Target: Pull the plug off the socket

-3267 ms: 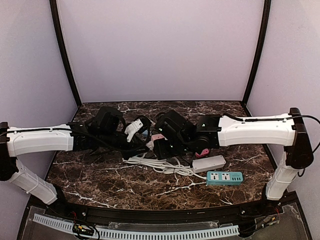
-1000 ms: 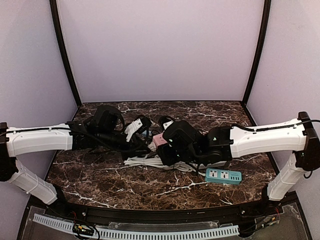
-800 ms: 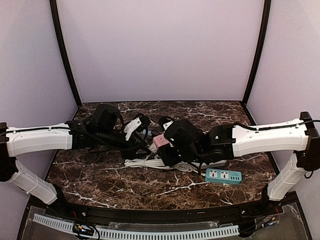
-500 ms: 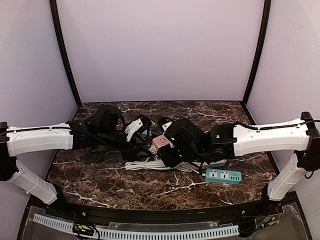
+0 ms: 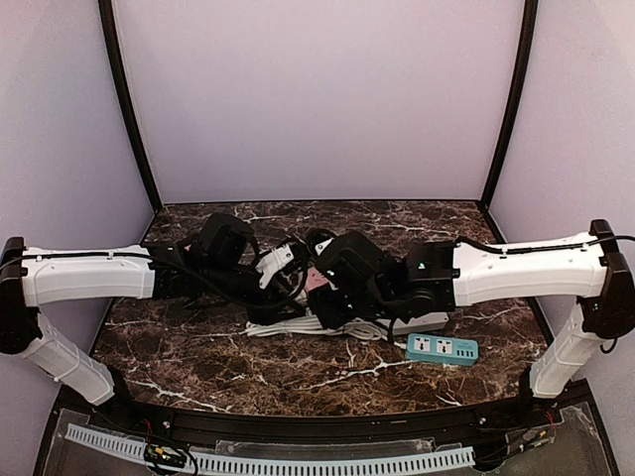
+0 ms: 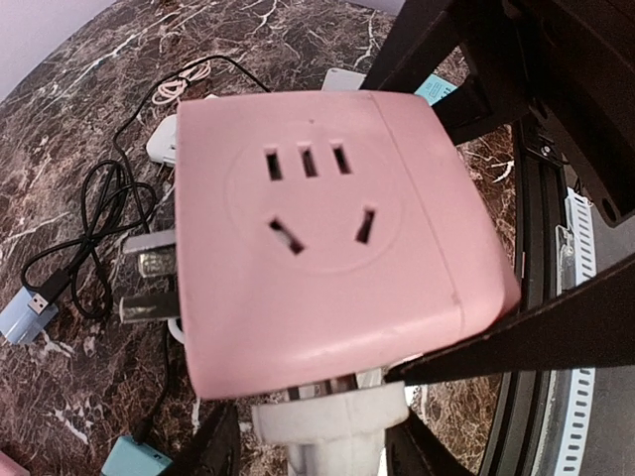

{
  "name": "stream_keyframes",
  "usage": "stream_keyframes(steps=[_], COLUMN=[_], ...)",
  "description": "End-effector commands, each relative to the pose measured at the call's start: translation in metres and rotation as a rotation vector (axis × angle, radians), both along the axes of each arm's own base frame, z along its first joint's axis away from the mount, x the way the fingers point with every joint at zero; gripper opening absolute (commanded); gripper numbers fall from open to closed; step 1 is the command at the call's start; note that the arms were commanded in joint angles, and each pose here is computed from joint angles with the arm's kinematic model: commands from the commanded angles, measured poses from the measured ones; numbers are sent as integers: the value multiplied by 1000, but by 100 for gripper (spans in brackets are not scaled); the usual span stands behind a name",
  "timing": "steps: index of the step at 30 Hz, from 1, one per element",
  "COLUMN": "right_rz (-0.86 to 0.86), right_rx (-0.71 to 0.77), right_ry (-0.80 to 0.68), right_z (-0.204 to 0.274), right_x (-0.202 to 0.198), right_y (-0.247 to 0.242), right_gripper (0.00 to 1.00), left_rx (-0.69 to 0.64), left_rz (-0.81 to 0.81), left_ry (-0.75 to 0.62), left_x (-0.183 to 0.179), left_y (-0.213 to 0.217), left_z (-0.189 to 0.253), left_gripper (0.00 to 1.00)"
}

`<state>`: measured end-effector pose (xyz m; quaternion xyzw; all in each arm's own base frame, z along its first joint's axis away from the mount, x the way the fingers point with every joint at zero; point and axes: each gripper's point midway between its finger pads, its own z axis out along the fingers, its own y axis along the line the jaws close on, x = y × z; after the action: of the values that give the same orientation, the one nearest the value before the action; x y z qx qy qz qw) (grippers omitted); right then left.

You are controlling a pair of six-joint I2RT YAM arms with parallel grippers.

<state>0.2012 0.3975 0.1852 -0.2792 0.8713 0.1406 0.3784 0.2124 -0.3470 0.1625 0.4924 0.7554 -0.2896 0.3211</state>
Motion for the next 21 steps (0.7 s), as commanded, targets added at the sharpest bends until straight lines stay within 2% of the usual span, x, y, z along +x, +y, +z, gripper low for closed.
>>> stream_keyframes(steps=[1, 4, 8, 10, 13, 21], right_rz=[-4, -1, -25, -61, -194, -287], right_rx=[114, 108, 101, 98, 34, 17], right_ry=[-68, -68, -70, -67, -58, -6], right_z=[36, 34, 33, 32, 23, 11], right_x=[5, 5, 6, 9, 21, 34], right_y=[25, 28, 24, 20, -2, -20], right_gripper=[0, 0, 0, 0, 0, 0], left_rx=[-4, -7, -13, -15, -20, -26], left_rz=[17, 22, 17, 12, 8, -5], left_ry=[-28, -32, -28, -26, -26, -13], left_x=[6, 6, 5, 4, 2, -1], left_y=[-2, -1, -2, -2, -2, -3], left_z=[11, 12, 13, 13, 13, 12], left_gripper=[44, 35, 10, 2, 1, 1])
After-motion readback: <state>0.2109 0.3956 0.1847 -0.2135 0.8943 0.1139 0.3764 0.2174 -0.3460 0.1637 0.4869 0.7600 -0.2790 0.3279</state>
